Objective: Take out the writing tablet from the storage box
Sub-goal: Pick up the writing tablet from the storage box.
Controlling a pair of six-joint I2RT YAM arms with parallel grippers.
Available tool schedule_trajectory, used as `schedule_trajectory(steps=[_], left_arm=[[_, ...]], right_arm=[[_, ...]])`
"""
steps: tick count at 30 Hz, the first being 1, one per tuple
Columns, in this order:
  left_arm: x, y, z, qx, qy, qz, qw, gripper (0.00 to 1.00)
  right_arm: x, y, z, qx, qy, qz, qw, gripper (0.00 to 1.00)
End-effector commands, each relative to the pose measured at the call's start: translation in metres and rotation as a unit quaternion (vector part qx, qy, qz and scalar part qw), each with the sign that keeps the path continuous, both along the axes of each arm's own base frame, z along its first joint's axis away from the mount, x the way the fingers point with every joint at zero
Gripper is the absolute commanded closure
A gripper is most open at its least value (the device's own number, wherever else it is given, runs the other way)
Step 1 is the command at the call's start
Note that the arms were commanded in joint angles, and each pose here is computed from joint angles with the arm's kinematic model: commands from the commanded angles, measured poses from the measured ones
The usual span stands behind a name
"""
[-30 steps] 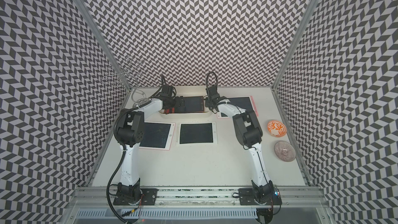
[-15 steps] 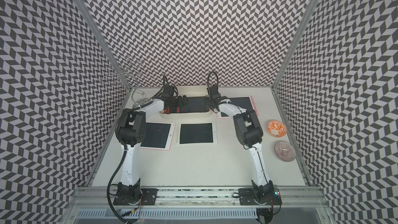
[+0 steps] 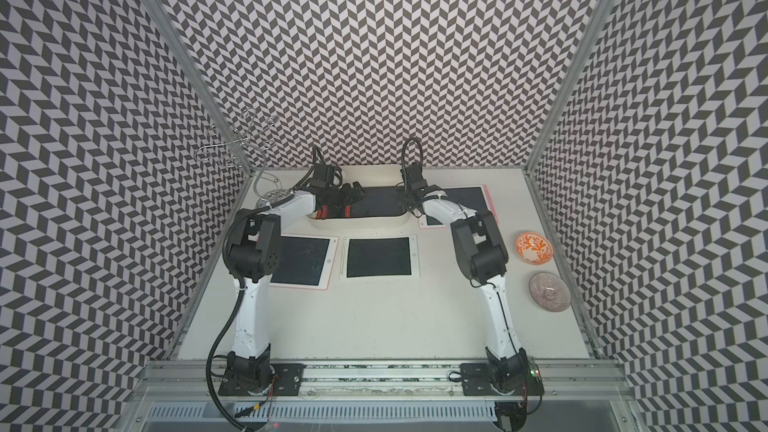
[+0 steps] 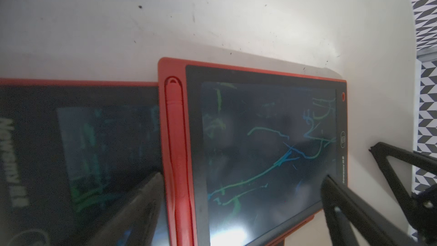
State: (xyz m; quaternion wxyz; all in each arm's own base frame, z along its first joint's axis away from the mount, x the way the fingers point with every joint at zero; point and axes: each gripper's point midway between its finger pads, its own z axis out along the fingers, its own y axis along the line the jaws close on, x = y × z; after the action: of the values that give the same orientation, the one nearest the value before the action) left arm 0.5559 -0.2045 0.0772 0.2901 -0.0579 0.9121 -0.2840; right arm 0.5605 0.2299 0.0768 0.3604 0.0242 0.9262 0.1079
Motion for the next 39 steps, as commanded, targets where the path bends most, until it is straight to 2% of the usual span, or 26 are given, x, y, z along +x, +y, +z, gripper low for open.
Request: schedule_trajectory(steps=[1,20,39], left_arm=[[-0.021,-0.035,-0.01,-0.055,0.037,-0.047,0.997,0.01],[-0.021,-0.044,0.056,-0.098,-0.011,-0.061,0.993,0.01],[-0.029,-0.049,0.084,-0.128,-0.025,-0.066,0.989,0.01]], right_arm=[[-0.004,0.013,-0.006,0.031,0.012,0.013,0.999,1.0],[-0.005,0.016,-0.008,0.04,0.015,0.011,0.999,1.0],[-0.008,0.017,-0.009,0.046,0.021,0.013,0.999,1.0]])
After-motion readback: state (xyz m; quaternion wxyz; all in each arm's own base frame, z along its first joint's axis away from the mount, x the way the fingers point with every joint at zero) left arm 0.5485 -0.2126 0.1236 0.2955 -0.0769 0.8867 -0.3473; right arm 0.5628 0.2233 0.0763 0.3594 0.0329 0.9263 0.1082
